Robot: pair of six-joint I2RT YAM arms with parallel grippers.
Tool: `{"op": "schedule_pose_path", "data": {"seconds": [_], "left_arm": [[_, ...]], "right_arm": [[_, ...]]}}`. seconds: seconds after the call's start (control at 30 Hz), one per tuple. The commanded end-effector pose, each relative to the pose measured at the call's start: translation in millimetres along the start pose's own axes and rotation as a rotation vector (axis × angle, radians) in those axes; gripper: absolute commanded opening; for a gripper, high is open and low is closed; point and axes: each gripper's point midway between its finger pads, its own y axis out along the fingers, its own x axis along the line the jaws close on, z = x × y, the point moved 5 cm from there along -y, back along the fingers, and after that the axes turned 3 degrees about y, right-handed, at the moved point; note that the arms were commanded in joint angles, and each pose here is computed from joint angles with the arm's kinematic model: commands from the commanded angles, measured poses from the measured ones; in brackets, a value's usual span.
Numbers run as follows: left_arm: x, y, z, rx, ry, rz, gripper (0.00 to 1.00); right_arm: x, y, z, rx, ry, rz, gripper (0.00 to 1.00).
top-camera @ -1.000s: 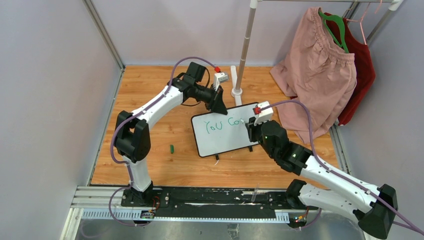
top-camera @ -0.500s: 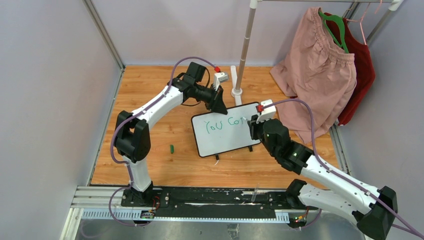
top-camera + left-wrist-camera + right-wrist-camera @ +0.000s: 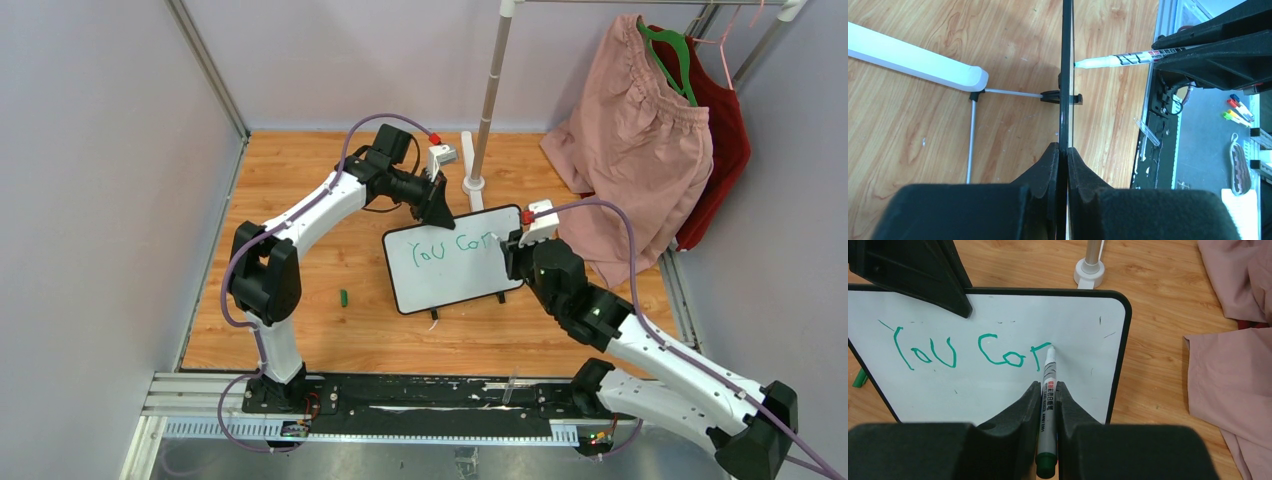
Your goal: Write a sentence on the whiteboard
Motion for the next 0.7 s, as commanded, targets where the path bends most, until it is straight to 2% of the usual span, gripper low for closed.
{"op": "schedule_pose_path", "data": {"seconds": [0.0, 0.3, 0.67], "left_arm": [[-10, -6, -3, -0.005, 0.01, 0.006, 0.0], [-11, -6, -5, -0.008, 0.011, 0.008, 0.0], [-11, -6, -4, -0.007, 0.01, 0.009, 0.0]], "right_arm": [[-7, -5, 10, 0.013, 0.013, 0.01, 0.0], [-8, -8, 20, 0.045, 0.012, -0.002, 0.0], [-5, -13, -7, -0.064, 0.051, -0.029, 0.0]]}}
